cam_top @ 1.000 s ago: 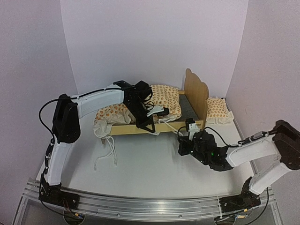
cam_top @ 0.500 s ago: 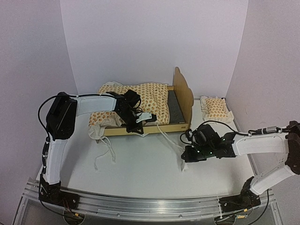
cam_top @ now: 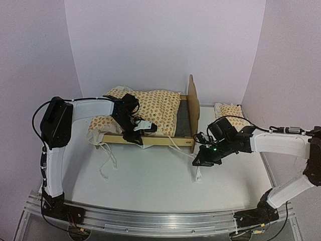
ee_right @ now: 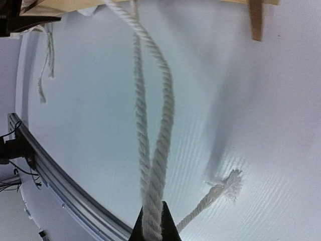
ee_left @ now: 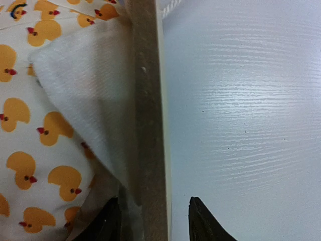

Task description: Set up the pet bed

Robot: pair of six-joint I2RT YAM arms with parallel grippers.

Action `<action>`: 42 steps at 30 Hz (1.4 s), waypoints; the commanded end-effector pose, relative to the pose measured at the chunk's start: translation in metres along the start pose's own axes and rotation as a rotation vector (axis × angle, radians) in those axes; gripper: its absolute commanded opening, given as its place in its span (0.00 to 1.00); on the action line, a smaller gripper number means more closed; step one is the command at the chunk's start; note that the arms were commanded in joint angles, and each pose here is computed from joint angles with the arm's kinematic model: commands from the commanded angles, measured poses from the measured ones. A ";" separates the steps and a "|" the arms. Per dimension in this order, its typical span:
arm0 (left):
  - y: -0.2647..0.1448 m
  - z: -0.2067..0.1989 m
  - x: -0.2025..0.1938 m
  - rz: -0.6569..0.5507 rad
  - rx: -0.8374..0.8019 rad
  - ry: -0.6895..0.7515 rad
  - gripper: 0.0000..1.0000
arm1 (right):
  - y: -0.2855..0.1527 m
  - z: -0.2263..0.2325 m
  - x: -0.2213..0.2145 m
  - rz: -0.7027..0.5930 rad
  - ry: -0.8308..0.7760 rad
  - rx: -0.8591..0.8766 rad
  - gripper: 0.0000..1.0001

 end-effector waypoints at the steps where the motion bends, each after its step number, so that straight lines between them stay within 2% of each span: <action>1: -0.071 -0.001 0.046 -0.186 0.053 0.189 0.58 | -0.005 0.021 -0.001 0.130 -0.039 0.141 0.00; 6: -0.110 -0.019 0.079 -0.371 -0.117 0.187 0.68 | -0.008 0.022 -0.001 0.132 -0.041 0.133 0.00; 8: -0.110 -0.012 0.096 -0.408 -0.111 0.089 0.71 | -0.008 0.022 0.001 0.125 -0.051 0.126 0.00; 9: -0.101 -0.007 0.106 -0.386 -0.056 0.044 0.68 | -0.007 0.023 0.003 0.122 -0.053 0.124 0.00; 12: -0.051 0.002 0.115 -0.207 0.102 -0.046 0.51 | -0.006 0.026 0.008 0.115 -0.067 0.123 0.00; 13: -0.042 0.005 0.114 -0.172 0.121 -0.073 0.51 | -0.007 0.027 0.009 0.111 -0.072 0.123 0.00; 16: -0.026 0.016 0.110 -0.114 0.167 -0.163 0.58 | -0.009 0.028 0.010 0.098 -0.081 0.120 0.00; 20: -0.010 0.023 0.110 -0.092 0.270 -0.159 0.66 | -0.008 0.031 0.010 0.103 -0.099 0.128 0.00; 24: 0.019 0.033 0.101 -0.042 0.388 -0.155 0.65 | -0.006 0.037 0.012 0.114 -0.123 0.154 0.00; 31: 0.021 0.043 0.107 -0.114 0.465 -0.134 0.63 | -0.007 0.039 0.009 0.118 -0.129 0.168 0.00; 36: 0.041 0.041 0.091 -0.023 0.448 -0.131 0.66 | -0.006 0.037 0.007 0.113 -0.129 0.160 0.00; 37: 0.046 0.040 0.087 -0.006 0.434 -0.133 0.64 | -0.006 0.037 0.007 0.113 -0.127 0.159 0.00; 38: 0.050 0.039 0.084 0.005 0.426 -0.133 0.56 | -0.006 0.037 0.007 0.113 -0.127 0.159 0.00; 39: 0.053 0.038 0.082 0.013 0.423 -0.133 0.42 | -0.005 0.037 0.007 0.113 -0.127 0.160 0.00; 40: 0.053 0.039 0.082 0.011 0.424 -0.134 0.17 | -0.005 0.038 0.008 0.113 -0.126 0.159 0.00; 41: 0.050 0.039 0.085 -0.002 0.423 -0.137 0.06 | -0.005 0.038 0.009 0.110 -0.125 0.158 0.00; 42: 0.044 0.041 0.090 -0.030 0.417 -0.138 0.01 | -0.006 0.038 0.009 0.108 -0.124 0.154 0.00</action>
Point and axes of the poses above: each gripper's point midway between its finger pads, its own y axis out along the fingers, its own z axis along the line the jaws close on, x = y × z, the point moved 9 cm from there along -y, back along the fingers, and after that the axes turned 6 degrees about -y, right-handed, at the moved point
